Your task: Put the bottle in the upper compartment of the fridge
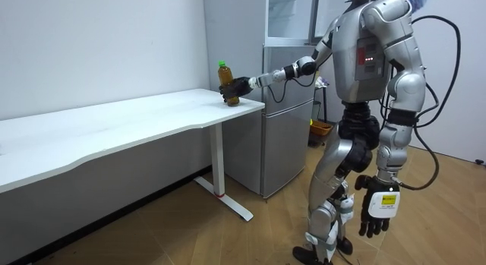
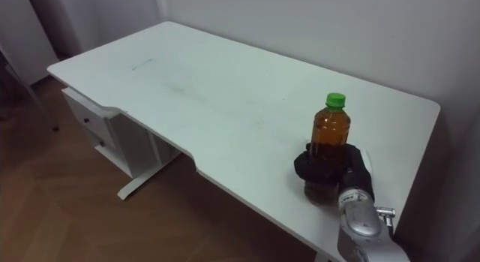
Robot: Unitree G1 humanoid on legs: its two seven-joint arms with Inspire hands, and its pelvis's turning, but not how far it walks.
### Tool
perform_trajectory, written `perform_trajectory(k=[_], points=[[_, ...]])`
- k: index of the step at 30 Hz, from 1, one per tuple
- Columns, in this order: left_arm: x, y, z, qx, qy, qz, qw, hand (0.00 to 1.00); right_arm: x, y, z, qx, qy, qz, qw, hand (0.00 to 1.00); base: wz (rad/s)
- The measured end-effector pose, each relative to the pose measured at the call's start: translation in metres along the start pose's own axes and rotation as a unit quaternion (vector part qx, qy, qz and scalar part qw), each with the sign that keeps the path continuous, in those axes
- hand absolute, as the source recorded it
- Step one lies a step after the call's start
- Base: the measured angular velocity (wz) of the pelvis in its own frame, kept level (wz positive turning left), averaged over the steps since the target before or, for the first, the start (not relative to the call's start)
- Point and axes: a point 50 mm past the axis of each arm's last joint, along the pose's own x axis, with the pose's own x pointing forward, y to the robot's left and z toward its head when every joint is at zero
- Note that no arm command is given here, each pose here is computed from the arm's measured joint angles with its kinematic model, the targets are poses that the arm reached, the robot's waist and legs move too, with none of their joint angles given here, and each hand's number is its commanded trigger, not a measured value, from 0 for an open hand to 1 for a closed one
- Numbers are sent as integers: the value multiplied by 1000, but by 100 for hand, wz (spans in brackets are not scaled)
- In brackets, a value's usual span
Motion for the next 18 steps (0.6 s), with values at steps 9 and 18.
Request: perform_trajectory(k=[9, 18], points=[[-1, 5, -8, -7, 7, 1, 1000, 0, -4, 5, 11, -8, -28, 17, 999, 100, 0], [-6, 20, -14, -30, 9, 24, 999, 0, -19, 15, 52, 5, -126, 54, 991, 100, -6]])
